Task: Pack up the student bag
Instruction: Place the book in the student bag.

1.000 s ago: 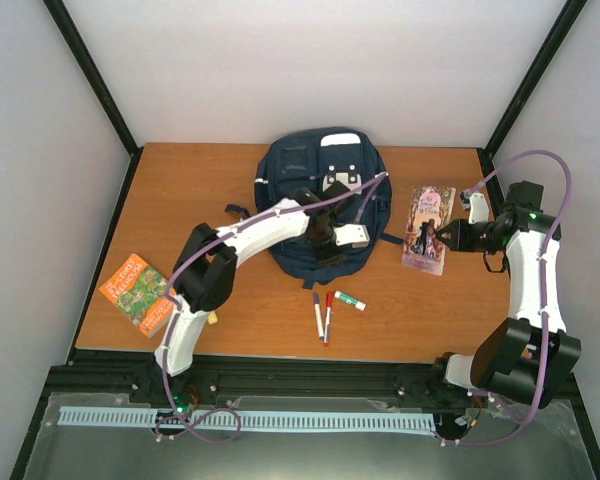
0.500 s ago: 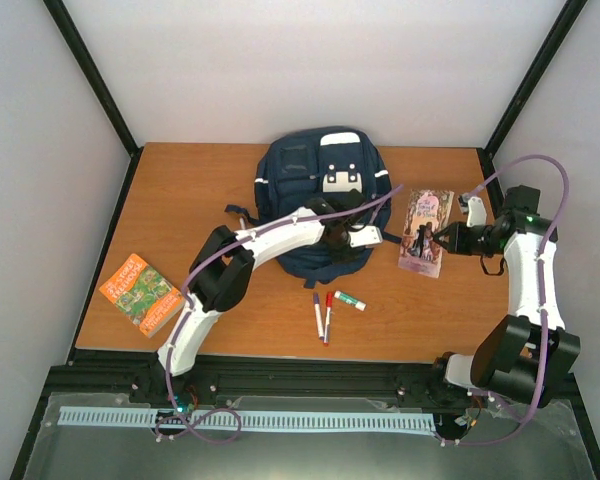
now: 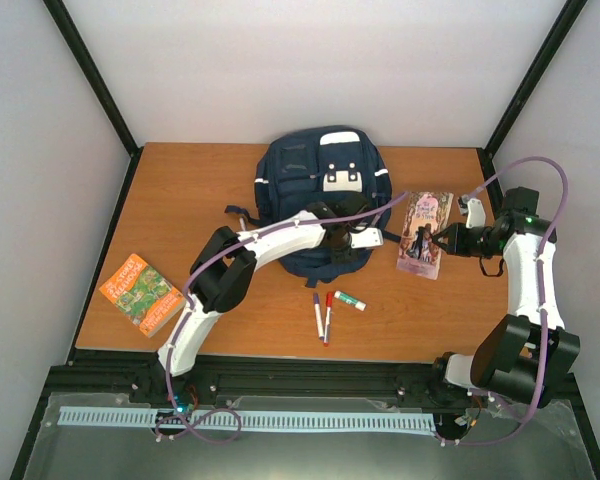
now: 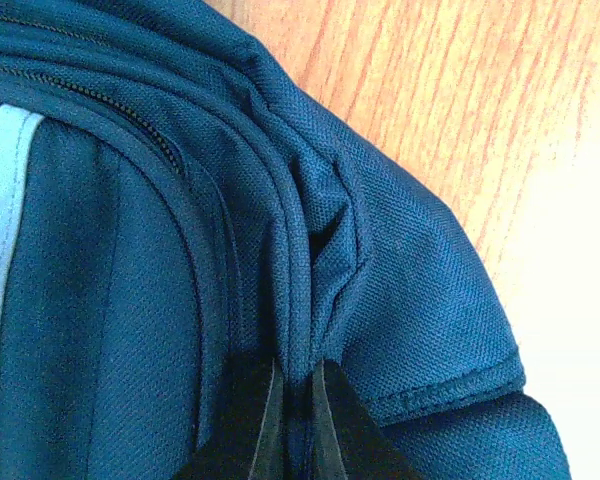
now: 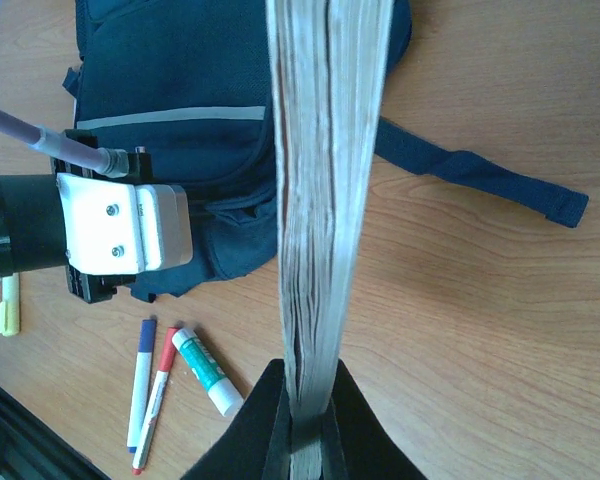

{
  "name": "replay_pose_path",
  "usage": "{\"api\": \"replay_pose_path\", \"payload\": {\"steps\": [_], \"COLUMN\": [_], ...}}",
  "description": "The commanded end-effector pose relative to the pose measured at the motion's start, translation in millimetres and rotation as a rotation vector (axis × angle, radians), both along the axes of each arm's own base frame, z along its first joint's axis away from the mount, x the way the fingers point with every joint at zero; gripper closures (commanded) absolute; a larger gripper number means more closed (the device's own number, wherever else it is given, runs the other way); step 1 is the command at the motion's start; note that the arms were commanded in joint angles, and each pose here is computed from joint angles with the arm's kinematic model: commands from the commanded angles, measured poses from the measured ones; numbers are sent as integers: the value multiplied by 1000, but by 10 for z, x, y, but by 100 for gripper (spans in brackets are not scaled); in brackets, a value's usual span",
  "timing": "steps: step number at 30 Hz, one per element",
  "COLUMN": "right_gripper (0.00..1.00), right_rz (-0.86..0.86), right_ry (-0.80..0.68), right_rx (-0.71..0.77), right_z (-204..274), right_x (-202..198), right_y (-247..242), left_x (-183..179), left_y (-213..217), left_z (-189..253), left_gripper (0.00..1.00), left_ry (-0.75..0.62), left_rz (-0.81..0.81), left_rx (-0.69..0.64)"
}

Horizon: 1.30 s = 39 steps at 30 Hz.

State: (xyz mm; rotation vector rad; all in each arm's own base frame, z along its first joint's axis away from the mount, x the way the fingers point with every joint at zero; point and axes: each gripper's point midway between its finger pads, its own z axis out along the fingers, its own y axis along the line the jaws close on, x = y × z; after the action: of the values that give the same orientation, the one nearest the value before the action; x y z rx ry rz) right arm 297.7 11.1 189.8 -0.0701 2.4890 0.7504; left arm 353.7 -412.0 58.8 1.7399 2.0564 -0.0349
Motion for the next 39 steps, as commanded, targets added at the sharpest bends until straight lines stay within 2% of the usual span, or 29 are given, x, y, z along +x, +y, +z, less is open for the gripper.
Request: {"api": "replay_pose_path", "payload": {"steps": [1,6,13,20,26,31,39], "right_gripper": [97,97,97,97,97,97,97], "right_rz": [1,-15,-41,5,131,264,320], "right_ry": [-28,-16,93,188,247,309,378], "right_rx": [19,68,262,475,629,713,783], "right_z": [59,84,-68,-118,-87,-85,-222], "right_x": [-3,13,-3,-43,-103,-72,193], "right_y": [22,60,222,457,899,1312,1459], "left_x": [31,161,419,496,581,645,646], "left_y": [-81,-114,-17,141,229,279,369], "left_z": [99,648,1528,1724,1957,2192,2380], "left_gripper": [99,99,99,99,99,99,99], "left_ry": [-24,-36,-141,-158,-200,-242,-257], "left_rz": [-23,25,105,156,177,189,232], "left_rx": [-18,-105,-273,-301,-333,-355,-381]}}
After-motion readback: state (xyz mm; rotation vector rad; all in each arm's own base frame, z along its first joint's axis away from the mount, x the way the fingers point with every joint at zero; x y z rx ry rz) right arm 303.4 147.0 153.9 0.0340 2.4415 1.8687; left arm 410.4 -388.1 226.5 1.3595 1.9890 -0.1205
